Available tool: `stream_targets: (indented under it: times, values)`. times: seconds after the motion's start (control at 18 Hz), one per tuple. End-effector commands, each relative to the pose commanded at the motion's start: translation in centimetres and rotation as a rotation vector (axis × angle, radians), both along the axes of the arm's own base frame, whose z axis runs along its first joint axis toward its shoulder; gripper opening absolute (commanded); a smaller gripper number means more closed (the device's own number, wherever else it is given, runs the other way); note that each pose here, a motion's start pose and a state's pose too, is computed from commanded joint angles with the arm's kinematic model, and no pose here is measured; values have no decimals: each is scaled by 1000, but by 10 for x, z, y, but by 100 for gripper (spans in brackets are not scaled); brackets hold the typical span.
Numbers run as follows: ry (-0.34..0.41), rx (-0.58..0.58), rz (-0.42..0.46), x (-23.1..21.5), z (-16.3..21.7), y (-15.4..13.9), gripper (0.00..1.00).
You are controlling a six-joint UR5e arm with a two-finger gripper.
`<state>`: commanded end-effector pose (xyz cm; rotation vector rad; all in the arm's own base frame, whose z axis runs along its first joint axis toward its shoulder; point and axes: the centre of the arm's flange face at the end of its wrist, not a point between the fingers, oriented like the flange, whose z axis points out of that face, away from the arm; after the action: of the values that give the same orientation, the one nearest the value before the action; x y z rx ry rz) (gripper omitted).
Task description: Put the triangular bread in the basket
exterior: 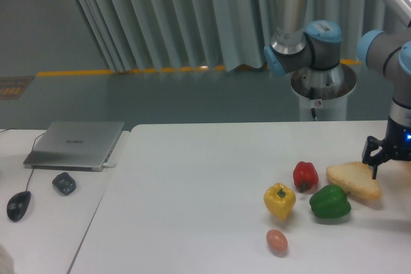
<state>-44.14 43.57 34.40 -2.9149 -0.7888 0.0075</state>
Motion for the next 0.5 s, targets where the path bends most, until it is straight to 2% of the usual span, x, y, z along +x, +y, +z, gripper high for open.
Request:
stream_targets:
  times: [0.33,0.5]
  values:
    - [-19,-35,-6,5,-17,6,100]
    - [-40,-51,-43,22,-32,26,100]
